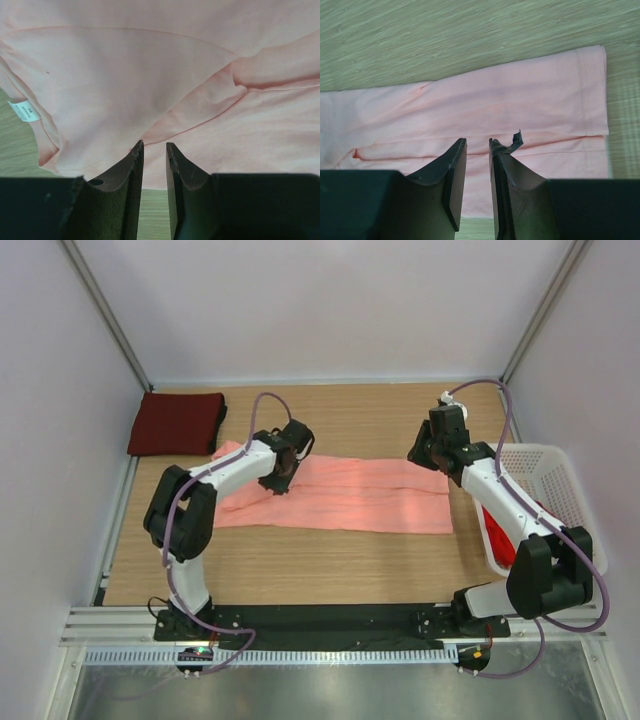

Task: Fold and stack the t-shirts
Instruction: Fold the tshirt

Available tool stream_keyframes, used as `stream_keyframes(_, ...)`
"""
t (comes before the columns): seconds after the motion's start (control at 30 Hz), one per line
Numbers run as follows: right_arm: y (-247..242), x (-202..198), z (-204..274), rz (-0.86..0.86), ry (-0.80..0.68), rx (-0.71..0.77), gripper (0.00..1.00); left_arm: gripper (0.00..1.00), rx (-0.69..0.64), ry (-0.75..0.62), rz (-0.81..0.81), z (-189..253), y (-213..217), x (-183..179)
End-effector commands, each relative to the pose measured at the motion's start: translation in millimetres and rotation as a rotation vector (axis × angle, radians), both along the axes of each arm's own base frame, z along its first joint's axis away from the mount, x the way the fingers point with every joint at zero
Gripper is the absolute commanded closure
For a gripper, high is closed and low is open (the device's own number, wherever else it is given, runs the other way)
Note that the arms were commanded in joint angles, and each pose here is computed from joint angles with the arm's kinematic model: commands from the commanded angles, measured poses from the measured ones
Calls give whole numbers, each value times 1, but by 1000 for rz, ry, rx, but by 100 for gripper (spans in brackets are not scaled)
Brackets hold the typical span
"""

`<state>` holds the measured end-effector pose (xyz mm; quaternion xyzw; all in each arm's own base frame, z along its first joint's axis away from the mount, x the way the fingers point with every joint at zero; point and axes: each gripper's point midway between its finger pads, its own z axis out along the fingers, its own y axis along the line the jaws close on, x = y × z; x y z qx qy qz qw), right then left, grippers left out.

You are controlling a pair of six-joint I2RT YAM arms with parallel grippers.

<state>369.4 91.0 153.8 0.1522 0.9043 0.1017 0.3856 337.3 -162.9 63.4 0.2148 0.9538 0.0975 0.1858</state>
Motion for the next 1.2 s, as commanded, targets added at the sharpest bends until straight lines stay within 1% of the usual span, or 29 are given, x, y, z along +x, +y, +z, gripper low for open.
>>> stream_keyframes(0.0, -2, 6, 12, -4, -51, -1, 68, 75, 46, 51, -21, -26, 6, -4)
stream_keyframes(0.07, -2, 5, 13, -3, -50, -1, 68, 76, 72, 41, -10, -28, 10, -1)
stream_keyframes(0.2, -6, 4, 12, -11, -47, -4, 68, 75, 110, 15, 6, -29, 14, 7)
stream_keyframes(0.37, -10, 4, 11, -16, -45, -3, 68, 73, 190, -27, 36, -31, 26, 15)
stream_keyframes(0.53, -11, 4, 10, -18, -45, -2, 68, 73, 189, -65, 43, -26, 27, 21)
stream_keyframes(0.67, -10, 4, 10, -16, -43, -1, 68, 73, 196, -56, 39, -32, 26, 22)
stream_keyframes(0.87, -17, 3, 10, -30, -42, -6, 68, 76, 210, -47, 33, -36, 28, 22)
stream_keyframes(0.97, -18, 4, 10, -33, -42, -5, 68, 82, 226, -50, 28, -35, 30, 23)
stream_keyframes(1.0, -18, 4, 11, -33, -42, -4, 68, 89, 239, -54, 27, -33, 31, 25)
stream_keyframes(1.1, -19, 4, 13, -35, -46, -3, 68, 98, 262, -70, 28, -26, 34, 28)
stream_keyframes(1.17, -20, 4, 14, -38, -50, -3, 68, 100, 275, -81, 25, -22, 35, 31)
